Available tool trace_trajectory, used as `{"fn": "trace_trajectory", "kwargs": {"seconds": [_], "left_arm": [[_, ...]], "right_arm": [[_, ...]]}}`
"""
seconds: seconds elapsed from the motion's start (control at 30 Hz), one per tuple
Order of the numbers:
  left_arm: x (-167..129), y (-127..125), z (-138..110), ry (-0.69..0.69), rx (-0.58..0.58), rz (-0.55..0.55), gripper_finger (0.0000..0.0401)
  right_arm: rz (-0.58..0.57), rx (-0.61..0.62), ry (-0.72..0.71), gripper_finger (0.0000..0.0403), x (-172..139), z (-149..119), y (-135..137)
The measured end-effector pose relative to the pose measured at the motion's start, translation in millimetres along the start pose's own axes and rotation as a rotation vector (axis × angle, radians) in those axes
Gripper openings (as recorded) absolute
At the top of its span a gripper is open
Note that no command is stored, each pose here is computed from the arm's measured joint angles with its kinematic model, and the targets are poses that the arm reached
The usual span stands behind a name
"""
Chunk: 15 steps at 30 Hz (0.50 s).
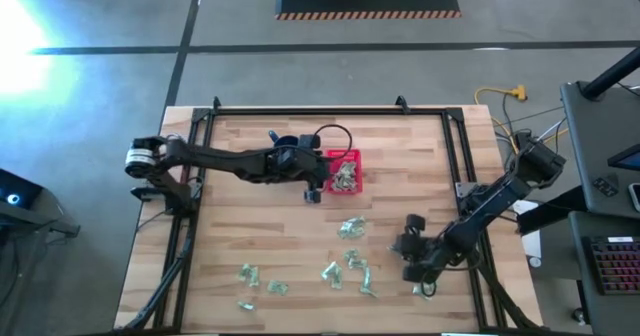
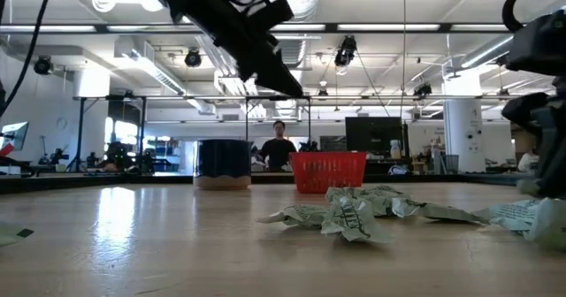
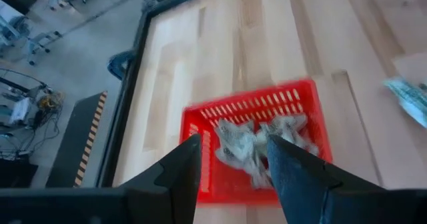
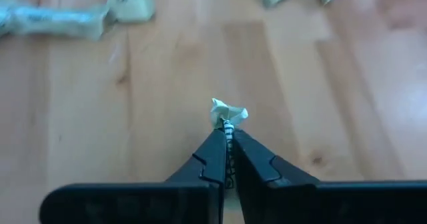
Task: Pick and place items into bin
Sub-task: Put the green stevia packet into the red bin
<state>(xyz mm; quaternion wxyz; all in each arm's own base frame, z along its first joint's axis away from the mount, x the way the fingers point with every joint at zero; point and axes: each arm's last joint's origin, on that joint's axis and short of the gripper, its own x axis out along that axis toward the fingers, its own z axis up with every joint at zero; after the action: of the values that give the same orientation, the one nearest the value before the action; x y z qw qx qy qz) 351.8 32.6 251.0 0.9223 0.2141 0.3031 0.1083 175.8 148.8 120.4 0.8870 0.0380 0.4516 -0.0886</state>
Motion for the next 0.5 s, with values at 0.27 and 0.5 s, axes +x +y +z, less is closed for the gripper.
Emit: {"fn": "trace_trajectory", "kwargs": {"seconds": [0.27, 0.5], "left_arm": [[-50.0, 5.5, 3.3, 0.053, -0.079, -0.047, 0.0155], [-95.8, -4.4, -4.4, 0.032, -0.137, -0.100, 0.0155]], "right_arm": [[-0.144, -0.035, -0.143, 0.0013, 4.4, 25.0, -11.5], [-0.207, -0.085, -0.256, 0.0013, 15.9, 70.0, -30.5]]}}
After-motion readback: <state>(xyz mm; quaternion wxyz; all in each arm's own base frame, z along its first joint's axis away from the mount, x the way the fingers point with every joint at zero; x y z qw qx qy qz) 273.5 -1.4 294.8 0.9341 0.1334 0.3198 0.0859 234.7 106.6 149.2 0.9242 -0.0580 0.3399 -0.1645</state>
